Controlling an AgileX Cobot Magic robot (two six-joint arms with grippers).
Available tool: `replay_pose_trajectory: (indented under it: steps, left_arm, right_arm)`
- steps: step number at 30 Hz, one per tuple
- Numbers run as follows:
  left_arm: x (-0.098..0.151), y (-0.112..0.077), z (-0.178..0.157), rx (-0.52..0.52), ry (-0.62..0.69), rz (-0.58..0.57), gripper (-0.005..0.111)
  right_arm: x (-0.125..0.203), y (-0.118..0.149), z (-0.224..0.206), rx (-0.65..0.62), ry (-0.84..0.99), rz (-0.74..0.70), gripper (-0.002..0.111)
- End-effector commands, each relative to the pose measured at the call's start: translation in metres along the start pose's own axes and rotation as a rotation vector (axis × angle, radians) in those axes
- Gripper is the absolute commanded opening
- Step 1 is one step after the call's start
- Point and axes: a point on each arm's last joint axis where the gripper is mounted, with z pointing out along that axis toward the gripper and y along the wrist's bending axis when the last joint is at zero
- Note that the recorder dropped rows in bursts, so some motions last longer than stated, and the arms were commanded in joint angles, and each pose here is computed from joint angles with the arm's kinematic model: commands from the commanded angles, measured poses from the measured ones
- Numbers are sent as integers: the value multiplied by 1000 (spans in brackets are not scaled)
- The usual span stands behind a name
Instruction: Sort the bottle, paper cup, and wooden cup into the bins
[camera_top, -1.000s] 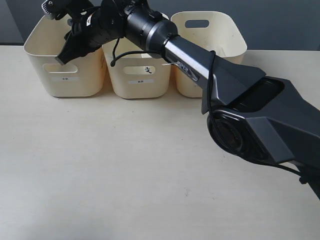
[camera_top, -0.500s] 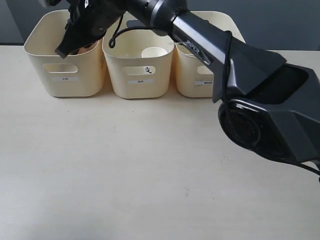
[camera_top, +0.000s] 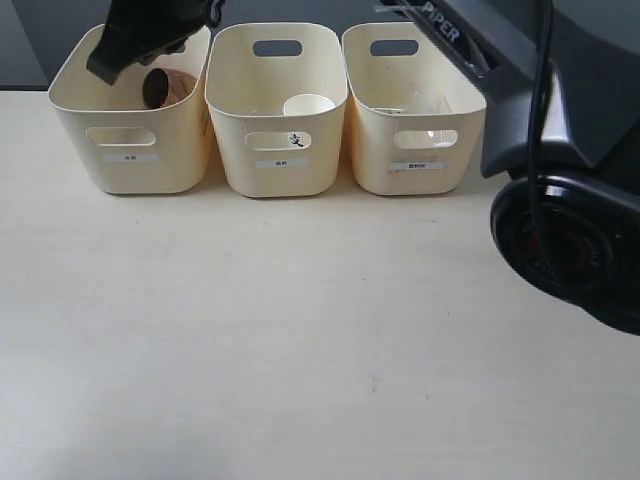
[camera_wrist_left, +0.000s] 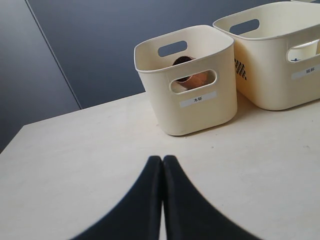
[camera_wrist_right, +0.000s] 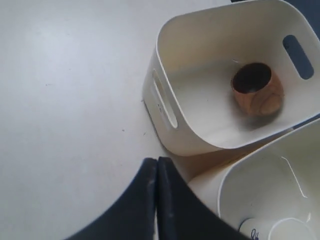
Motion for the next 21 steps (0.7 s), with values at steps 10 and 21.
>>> replay_pose_trajectory:
  steps: [10, 21]
  left_arm:
    - [0, 0, 0, -4, -7, -3, 0]
    - [0, 0, 0, -4, -7, -3, 0]
  right_arm:
    - [-17, 13, -30, -147, -130, 92, -1]
    - [-17, 13, -30, -147, -130, 95, -1]
